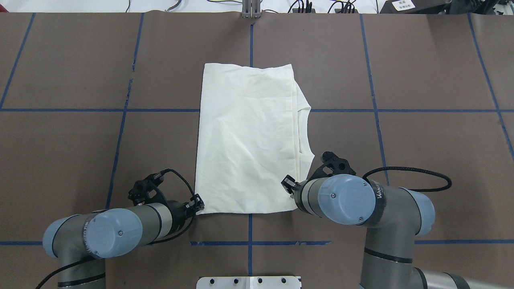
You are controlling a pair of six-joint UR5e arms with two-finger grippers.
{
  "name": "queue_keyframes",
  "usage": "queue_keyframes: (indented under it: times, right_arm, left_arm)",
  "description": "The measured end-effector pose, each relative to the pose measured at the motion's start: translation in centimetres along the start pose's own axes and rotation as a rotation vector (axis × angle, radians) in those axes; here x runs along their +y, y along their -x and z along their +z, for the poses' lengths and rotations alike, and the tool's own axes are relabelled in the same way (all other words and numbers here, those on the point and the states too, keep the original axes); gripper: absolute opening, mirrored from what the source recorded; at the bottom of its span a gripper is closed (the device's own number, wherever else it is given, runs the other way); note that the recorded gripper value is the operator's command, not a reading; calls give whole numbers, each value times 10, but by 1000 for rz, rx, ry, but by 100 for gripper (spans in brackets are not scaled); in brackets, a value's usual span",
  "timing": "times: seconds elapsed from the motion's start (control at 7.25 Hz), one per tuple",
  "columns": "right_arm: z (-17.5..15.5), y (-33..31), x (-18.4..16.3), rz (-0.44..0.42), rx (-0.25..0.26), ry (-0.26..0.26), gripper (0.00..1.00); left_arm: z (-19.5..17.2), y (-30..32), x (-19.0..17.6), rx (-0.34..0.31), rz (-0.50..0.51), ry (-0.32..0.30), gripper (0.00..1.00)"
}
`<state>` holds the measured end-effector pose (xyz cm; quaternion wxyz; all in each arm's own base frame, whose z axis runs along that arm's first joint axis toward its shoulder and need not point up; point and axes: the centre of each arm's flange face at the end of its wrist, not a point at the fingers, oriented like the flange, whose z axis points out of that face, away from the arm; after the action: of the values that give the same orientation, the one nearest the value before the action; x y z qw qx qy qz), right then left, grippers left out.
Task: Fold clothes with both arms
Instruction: 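Move the left gripper to the other near corner of the shirt, then lift the near edge with both grippers and fold it over the far edge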
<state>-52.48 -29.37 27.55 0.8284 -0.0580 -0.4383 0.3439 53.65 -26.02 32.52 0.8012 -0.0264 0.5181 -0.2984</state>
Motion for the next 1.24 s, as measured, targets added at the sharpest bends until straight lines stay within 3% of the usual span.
queue_keyframes:
  times: [0.55, 0.83, 1.1, 1.24]
  right_arm:
    - [-5, 1, 0, 1, -9, 5, 0]
    - [-32, -14, 1, 13, -34, 26, 0]
    - [-95, -36, -9, 45, -96, 67, 0]
    - [-113, -28, -24, 61, -130, 62, 0]
  left_arm:
    - [-28, -16, 7, 41, -5, 27, 0]
    - [-102, -45, 23, 85, -43, 87, 0]
    - [-179, -67, 39, 131, -80, 170, 0]
    - [-196, -76, 33, 139, -68, 173, 0]
